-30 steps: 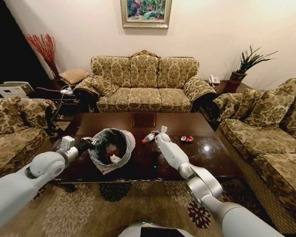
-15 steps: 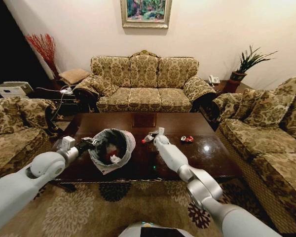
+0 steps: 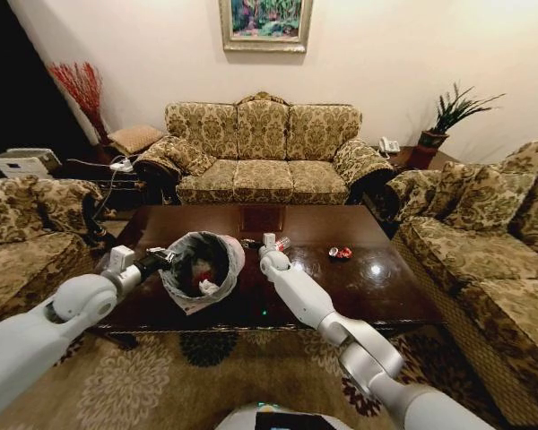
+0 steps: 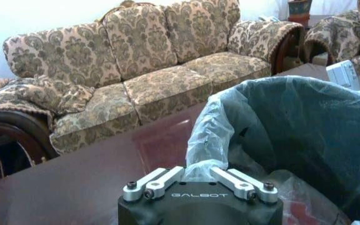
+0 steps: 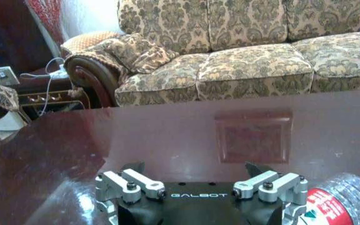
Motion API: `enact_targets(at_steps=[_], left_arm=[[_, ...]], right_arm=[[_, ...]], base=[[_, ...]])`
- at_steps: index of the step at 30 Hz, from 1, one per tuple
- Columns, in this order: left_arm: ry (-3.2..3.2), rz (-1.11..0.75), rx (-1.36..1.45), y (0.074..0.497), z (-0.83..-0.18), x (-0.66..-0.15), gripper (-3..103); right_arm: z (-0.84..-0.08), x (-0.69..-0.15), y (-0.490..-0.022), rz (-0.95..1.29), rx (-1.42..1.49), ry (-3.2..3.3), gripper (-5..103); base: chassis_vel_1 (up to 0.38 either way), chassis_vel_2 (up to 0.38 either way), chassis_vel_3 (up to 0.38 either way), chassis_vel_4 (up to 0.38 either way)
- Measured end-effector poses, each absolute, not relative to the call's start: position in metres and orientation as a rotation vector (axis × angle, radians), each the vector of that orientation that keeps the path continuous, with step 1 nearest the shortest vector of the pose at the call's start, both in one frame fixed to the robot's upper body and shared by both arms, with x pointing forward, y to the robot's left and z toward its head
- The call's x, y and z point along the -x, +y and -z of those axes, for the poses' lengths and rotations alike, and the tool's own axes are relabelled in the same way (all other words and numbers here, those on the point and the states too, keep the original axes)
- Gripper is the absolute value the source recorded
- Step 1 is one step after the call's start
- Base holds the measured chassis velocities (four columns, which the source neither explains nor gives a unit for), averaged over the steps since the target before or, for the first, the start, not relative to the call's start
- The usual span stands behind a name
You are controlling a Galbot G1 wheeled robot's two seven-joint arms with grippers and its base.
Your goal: Move to the front of the table and place the trash on the table into the trash bin.
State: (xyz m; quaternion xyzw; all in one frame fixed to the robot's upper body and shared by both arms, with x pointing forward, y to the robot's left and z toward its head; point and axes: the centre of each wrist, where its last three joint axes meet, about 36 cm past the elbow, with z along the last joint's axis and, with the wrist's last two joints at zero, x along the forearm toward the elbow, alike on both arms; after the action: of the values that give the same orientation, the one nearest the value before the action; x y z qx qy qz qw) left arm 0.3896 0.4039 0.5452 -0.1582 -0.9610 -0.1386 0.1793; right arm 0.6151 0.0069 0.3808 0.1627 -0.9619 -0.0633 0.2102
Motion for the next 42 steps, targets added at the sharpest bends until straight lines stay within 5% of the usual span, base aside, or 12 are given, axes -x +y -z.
enact_targets(at_steps=[10, 20, 42], left_arm=[[-2.714, 0.393, 0.455, 0.403, -0.544, -0.389, 2], [-2.715, 0.392, 0.459, 0.402, -0.544, -0.388, 2], [-2.716, 0.385, 0.457, 0.402, -0.537, -0.388, 2]], right_arm=[[-0.394, -0.584, 0.029, 0.271, -0.144, -2.606, 100], [-0.373, -0.602, 0.004, 0.307, 0.124, -2.536, 100], [-0.335, -0.622, -0.036, 0.345, 0.124, -2.444, 103]], base=[[-0.145, 0.137, 0.134, -0.14], [-0.021, 0.019, 0.011, -0.016], [0.005, -0.002, -0.002, 0.004]])
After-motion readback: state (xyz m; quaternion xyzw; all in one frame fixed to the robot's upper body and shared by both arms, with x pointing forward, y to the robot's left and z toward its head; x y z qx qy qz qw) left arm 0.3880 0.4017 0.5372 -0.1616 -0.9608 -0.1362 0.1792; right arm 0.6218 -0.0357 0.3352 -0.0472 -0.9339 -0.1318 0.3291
